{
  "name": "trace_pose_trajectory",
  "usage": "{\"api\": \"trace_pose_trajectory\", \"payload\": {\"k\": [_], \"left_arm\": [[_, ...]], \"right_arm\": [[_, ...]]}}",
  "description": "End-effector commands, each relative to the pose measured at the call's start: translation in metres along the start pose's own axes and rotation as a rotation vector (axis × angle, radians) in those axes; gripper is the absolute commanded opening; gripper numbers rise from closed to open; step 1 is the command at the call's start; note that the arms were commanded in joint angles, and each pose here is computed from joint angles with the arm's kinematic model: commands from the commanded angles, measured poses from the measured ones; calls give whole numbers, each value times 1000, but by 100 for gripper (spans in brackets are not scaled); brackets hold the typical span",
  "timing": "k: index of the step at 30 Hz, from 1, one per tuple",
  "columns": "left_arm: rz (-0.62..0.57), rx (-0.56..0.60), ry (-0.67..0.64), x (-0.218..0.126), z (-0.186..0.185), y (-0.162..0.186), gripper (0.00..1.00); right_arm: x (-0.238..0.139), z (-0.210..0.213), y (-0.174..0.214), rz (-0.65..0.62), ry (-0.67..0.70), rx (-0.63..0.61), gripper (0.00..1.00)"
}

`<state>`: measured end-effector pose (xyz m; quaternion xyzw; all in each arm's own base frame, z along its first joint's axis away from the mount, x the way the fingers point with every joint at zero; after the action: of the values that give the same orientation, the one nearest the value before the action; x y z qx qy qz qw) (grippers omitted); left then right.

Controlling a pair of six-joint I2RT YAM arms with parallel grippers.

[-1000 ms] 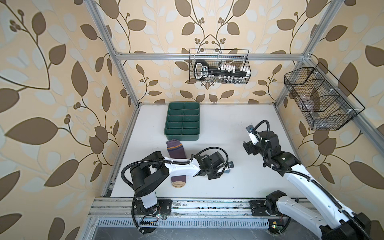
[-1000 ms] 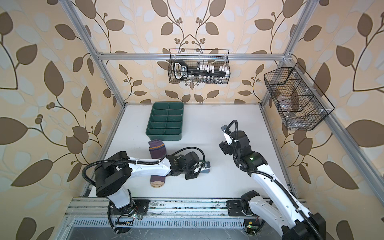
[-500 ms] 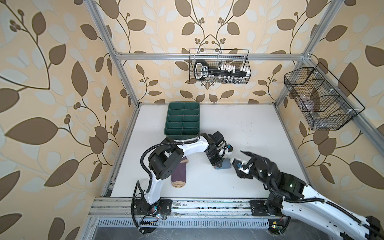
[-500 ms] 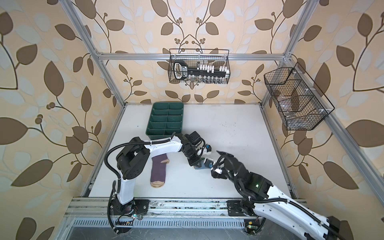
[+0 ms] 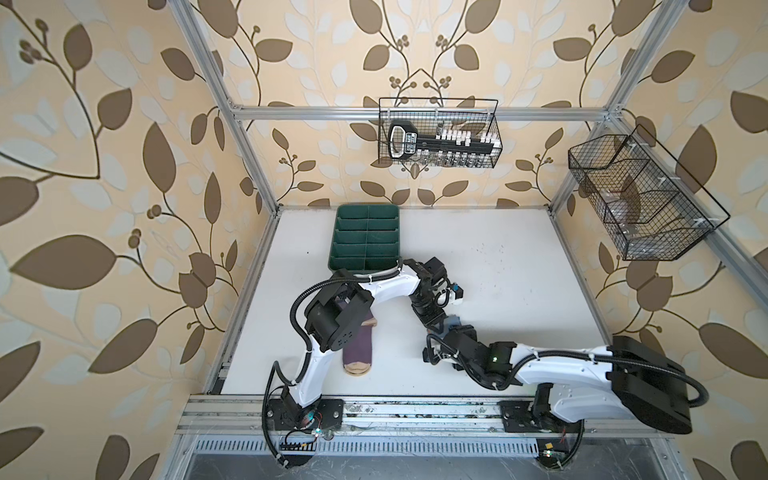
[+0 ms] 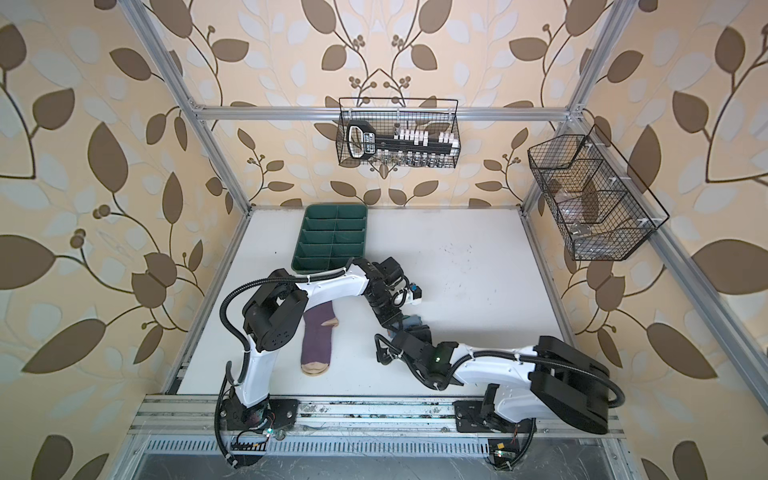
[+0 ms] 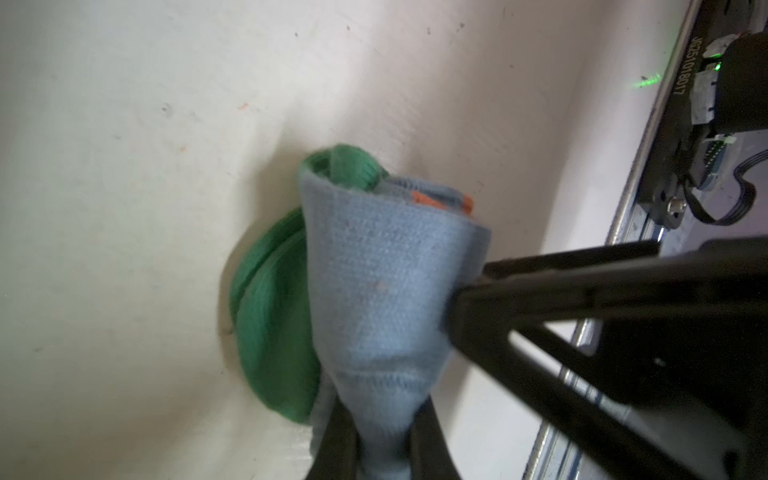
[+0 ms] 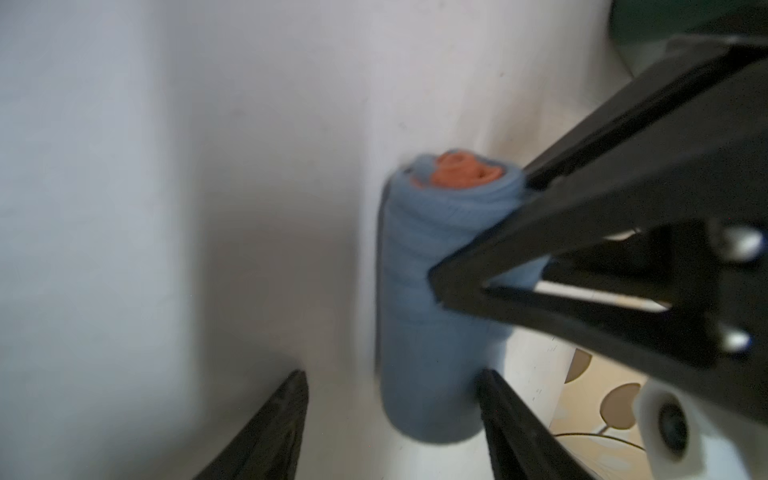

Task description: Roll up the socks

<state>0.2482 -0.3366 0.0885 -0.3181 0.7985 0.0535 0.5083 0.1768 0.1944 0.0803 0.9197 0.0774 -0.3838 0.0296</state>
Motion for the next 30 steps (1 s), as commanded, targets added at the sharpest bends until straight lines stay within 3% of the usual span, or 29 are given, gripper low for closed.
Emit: {"api": "trace_pose_trajectory", "payload": {"k": [1, 3, 5, 7, 9, 11, 15, 17, 24, 30], "left_arm": [[240, -126, -86, 38, 31, 54, 0], [238, -124, -83, 38, 31, 53, 0], [234, -123, -74, 37, 30, 51, 0], [227, -119, -76, 35, 29, 50, 0], [211, -111, -88, 30, 27, 47, 0], [178, -98, -105, 21, 24, 41, 9], [65, -52, -181, -11, 13, 29, 49], [-1, -23, -239, -31, 8, 24, 63], [-307, 67, -647, -136, -7, 21, 89], [-609, 165, -1027, -234, -35, 66, 96]], "right_arm": [[12, -14, -8, -4, 51, 32, 65], [19, -10, -6, 2, 34, 30, 62], [25, -3, -3, 12, -9, 24, 52], [28, 5, 0, 23, -68, 11, 38], [27, 16, 1, 38, -147, -11, 17], [22, 26, 1, 58, -251, -18, 0], [2, 41, -2, 89, -518, 33, 0], [-7, 43, -4, 80, -592, 64, 0], [-16, 33, -9, 47, -738, 170, 0], [-6, 17, -16, 48, -849, 247, 0]]}}
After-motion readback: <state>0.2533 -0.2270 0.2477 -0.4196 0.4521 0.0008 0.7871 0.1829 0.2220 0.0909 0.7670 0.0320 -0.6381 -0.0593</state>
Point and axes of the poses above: each gripper's point midway between its finger pads, its own x axis out along the fingers, its own z axis along the line the jaws close on, y = z × x, the point moved 6 cm from there along -x, back along the fingers, and after that the axes turned 3 degrees about -x, right-handed, at the moved point
